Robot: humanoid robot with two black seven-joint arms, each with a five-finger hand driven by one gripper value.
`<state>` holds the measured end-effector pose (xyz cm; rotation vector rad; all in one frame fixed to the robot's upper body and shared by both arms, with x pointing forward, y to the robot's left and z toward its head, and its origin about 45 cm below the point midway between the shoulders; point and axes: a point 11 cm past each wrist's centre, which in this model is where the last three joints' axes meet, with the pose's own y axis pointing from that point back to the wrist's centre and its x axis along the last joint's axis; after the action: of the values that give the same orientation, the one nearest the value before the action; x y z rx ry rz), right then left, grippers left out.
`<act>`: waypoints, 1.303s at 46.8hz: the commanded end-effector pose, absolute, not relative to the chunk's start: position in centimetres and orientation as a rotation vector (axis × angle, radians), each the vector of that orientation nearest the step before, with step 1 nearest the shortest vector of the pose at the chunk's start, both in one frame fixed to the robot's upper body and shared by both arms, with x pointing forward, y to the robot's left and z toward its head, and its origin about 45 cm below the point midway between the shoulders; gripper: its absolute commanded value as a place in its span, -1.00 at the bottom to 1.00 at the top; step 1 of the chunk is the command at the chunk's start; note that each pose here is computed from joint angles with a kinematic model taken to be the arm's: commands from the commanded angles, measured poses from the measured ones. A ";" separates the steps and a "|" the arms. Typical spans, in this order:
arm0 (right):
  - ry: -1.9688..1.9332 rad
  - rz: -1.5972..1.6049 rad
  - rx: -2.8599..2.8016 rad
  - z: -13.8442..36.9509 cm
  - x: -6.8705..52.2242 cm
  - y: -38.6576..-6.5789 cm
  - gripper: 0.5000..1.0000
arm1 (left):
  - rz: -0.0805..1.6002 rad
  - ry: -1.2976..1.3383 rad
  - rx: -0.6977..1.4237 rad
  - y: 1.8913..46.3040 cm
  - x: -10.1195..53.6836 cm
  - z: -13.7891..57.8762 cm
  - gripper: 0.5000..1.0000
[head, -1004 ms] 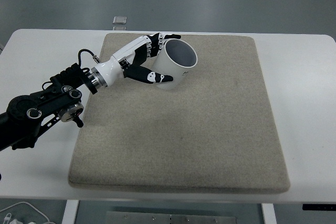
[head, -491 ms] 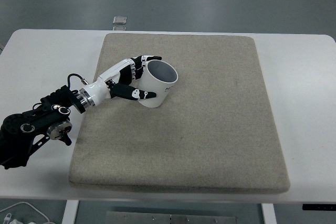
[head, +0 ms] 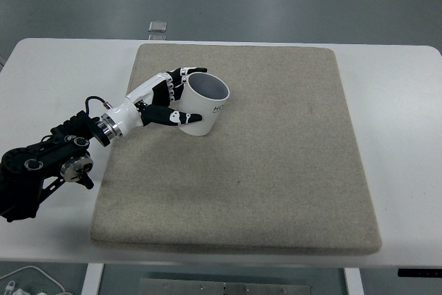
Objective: Upright white cup
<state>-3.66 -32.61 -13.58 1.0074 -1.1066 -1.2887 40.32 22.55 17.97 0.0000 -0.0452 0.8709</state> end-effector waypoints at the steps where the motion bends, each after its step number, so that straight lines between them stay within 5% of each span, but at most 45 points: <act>1: -1.107 -1.289 1.007 -13.6 -3.7 -32.6 0.72 | 0.873 -0.044 0.000 22.6 40.3 18.0 -1.00; 14: -1.107 -1.289 1.007 -13.6 -3.7 -32.6 0.72 | 0.875 -0.042 -0.002 22.2 40.6 17.8 -1.00; 29: -1.106 -1.288 1.008 -13.6 -3.7 -32.6 0.72 | 0.877 0.010 -0.045 22.1 40.6 18.0 0.69; 46: -1.106 -1.290 1.008 -13.6 -3.7 -32.6 0.72 | 0.877 0.019 -0.037 22.3 40.7 17.7 0.96; 61: -1.107 -1.289 1.007 -13.6 -3.7 -32.6 0.72 | 0.873 0.020 -0.033 22.4 40.7 17.6 0.97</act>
<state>-3.64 -32.61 -13.58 1.0075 -1.1067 -1.2885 40.67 22.41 17.56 -0.0325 0.0188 0.8745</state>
